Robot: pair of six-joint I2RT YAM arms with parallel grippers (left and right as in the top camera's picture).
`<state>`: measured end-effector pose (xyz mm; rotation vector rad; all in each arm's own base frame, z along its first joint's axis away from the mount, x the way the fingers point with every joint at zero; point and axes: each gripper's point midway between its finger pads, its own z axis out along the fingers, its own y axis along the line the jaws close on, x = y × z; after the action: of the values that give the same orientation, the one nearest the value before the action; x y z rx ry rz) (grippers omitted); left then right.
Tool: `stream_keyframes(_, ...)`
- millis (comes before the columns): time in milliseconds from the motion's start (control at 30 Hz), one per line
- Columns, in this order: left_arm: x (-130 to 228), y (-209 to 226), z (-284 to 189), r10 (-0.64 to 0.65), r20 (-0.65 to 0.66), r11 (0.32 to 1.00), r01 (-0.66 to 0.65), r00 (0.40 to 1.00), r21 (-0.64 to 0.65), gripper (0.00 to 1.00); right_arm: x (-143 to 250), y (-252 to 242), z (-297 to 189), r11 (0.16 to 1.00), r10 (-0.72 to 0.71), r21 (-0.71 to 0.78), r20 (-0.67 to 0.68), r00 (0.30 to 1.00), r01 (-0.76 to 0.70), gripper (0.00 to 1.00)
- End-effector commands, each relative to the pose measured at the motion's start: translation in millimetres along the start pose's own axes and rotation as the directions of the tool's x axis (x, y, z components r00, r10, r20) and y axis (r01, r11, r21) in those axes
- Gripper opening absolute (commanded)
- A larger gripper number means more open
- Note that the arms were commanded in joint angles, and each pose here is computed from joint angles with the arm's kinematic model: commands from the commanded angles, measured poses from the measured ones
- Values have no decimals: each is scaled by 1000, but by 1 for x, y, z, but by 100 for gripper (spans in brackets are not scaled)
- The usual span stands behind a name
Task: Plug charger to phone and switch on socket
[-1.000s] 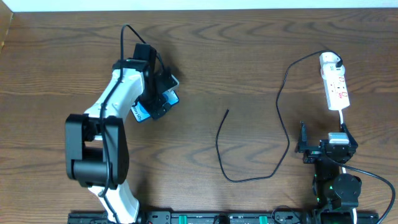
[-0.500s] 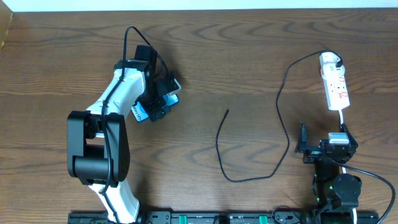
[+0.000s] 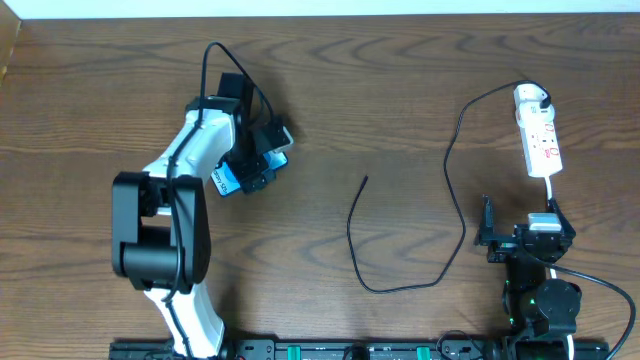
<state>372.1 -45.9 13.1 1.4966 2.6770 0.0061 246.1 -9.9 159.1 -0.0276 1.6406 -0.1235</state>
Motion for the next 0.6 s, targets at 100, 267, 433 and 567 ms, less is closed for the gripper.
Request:
stream_keyframes(100, 3, 3, 9, 8, -22, 1000, -7, 1000, 30, 98, 1, 0, 0, 1000, -14, 0, 0, 1000, 14, 99)
stream_keyframes(267, 4, 8, 7, 12, -23, 1000, -12, 1000, 13, 98, 1, 0, 0, 1000, -14, 0, 0, 1000, 14, 99)
stream_keyframes(433, 3, 10, 6, 47, -19, 999, -47, 999, 7, 98, 1, 0, 0, 1000, -14, 0, 0, 1000, 14, 99)
stream_keyframes(567, -1, 16, 6, 55, -5, 998, -55, 998, -17, 98, 1, 0, 0, 1000, -14, 0, 0, 1000, 14, 99)
